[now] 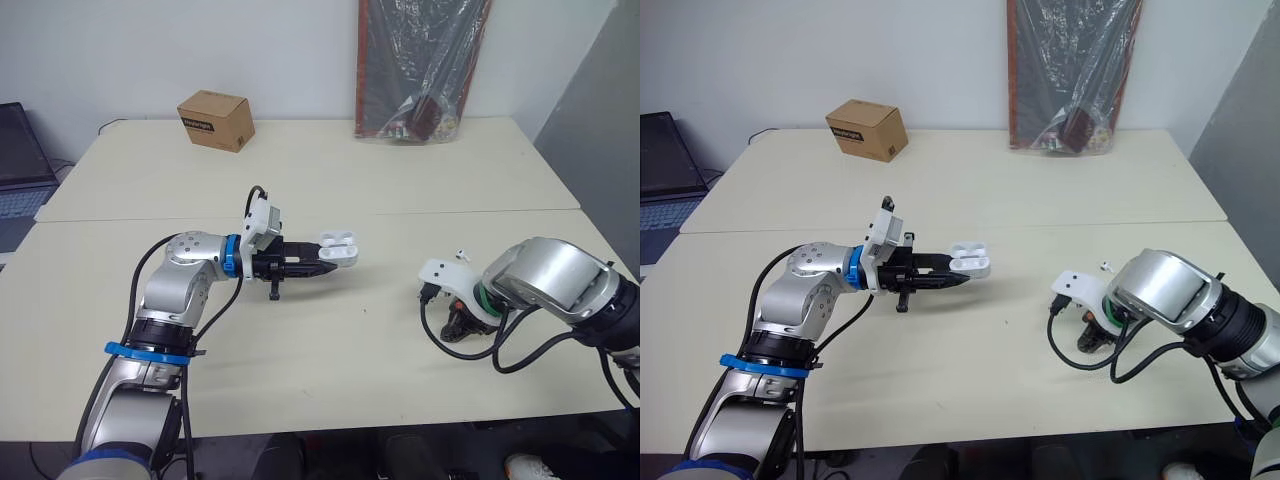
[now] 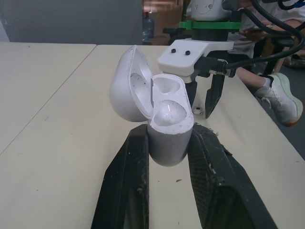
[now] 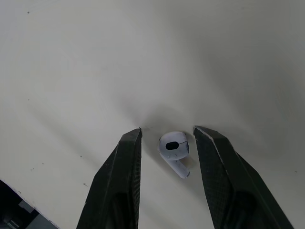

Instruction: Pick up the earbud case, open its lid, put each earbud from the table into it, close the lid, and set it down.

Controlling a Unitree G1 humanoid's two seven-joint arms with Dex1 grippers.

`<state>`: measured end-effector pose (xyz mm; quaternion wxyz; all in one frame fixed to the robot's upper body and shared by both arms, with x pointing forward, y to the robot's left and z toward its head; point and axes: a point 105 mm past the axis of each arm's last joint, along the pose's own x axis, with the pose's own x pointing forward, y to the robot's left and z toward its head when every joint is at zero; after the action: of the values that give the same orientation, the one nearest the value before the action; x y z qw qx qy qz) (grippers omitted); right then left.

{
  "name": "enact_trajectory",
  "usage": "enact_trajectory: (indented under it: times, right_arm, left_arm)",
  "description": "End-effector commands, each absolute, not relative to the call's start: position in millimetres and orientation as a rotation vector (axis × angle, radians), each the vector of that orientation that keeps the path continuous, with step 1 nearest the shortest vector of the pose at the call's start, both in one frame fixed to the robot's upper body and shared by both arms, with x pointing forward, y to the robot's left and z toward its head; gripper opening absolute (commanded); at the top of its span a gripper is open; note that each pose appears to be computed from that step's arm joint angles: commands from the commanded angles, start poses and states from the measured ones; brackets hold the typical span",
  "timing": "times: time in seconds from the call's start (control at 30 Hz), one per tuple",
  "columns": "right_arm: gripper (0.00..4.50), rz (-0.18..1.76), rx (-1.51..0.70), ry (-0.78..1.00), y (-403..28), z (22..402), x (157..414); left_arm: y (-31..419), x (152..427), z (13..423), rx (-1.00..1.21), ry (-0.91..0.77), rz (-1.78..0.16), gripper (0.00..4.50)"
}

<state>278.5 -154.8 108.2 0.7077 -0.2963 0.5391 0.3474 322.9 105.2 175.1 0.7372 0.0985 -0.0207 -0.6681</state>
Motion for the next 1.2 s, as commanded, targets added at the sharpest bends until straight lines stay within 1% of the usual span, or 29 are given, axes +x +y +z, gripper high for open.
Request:
enact_trajectory:
  times: [0.03,0.8,0.9,0.97,1.0,1.2]
  right_arm:
    - [1.75,0.785,-0.663,1.226,-156.5,105.2,271.9]
    - [1.75,0.782,-0.684,1.232,-158.8,103.2,267.9]
    - [1.17,0.780,-0.689,1.226,-158.3,103.3,268.4]
    - [0.51,0.777,-0.691,1.224,-158.2,103.3,268.9]
    - [0.38,0.776,-0.691,1.224,-158.2,103.2,269.2]
    - [0.38,0.780,-0.690,1.230,-158.2,102.1,268.0]
  left_arm:
    - [104.0,320.7,187.2,0.241,-0.101,-1.471,0.78]
    - [102.5,319.6,187.2,0.237,-0.103,-1.475,0.78]
    - [102.4,319.1,187.1,0.237,-0.103,-1.475,0.78]
    - [102.4,319.0,186.9,0.237,-0.102,-1.474,0.78]
    - [102.4,319.0,186.8,0.237,-0.102,-1.474,0.78]
    - [102.4,317.7,186.3,0.235,-0.099,-1.473,0.78]
